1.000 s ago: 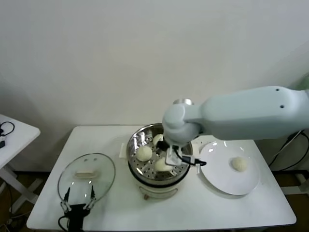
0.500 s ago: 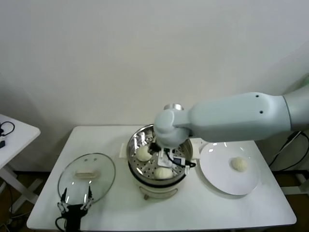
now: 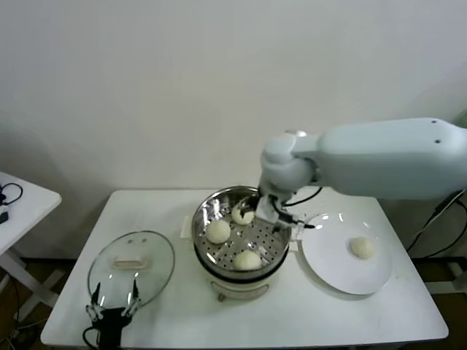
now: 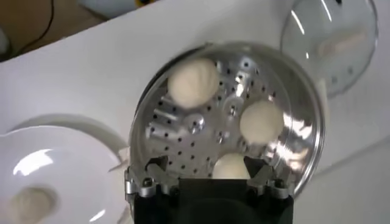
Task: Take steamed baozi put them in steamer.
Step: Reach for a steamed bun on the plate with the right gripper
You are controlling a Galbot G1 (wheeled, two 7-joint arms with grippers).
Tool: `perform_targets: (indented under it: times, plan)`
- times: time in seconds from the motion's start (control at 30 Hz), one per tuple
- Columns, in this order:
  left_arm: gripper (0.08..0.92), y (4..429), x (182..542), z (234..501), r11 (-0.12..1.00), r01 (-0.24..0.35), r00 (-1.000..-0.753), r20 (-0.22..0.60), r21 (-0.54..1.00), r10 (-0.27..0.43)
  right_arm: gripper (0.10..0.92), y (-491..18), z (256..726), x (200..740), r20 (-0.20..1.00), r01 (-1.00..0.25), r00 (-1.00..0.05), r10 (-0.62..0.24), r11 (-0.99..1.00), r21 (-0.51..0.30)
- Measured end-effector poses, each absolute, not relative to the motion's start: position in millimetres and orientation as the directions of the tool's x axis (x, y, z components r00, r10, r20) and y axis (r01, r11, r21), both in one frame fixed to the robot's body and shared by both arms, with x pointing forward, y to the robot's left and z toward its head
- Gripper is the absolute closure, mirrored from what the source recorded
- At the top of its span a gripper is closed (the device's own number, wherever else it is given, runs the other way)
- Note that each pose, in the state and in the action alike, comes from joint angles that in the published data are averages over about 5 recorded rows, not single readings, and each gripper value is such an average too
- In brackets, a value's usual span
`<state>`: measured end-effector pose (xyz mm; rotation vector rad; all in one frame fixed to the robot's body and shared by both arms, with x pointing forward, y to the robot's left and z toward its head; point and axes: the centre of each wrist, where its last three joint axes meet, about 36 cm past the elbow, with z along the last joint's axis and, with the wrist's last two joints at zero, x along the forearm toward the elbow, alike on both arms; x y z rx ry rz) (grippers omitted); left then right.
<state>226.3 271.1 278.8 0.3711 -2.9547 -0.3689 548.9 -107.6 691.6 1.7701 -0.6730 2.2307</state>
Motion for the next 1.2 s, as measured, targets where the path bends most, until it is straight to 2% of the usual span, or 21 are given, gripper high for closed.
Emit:
perform_targets:
  times: [0.2,0.33,0.47,0.77,1.2]
  plan:
    - [0.177,267,227,280,0.943,-0.217,-0.962,0.109,0.252,-0.250,0.200,-178,699,567,0.958,-0.651,-0.266,-0.104,-0.714,-0.258]
    - [0.177,263,228,279,0.946,-0.209,-0.964,0.113,0.249,-0.242,0.200,-235,688,571,0.960,-0.789,-0.262,-0.102,-0.549,-0.274]
    - [0.177,261,228,278,0.947,-0.204,-0.964,0.119,0.248,-0.239,0.200,-288,669,569,0.960,-0.875,-0.261,-0.102,-0.395,-0.280]
    - [0.177,260,225,274,0.947,-0.199,-0.962,0.131,0.252,-0.238,0.200,-380,605,556,0.967,-0.954,-0.245,-0.063,-0.163,-0.252]
    - [0.177,257,220,271,0.946,-0.189,-0.961,0.147,0.262,-0.232,0.200,-437,537,562,0.974,-0.972,-0.228,0.007,-0.058,-0.227]
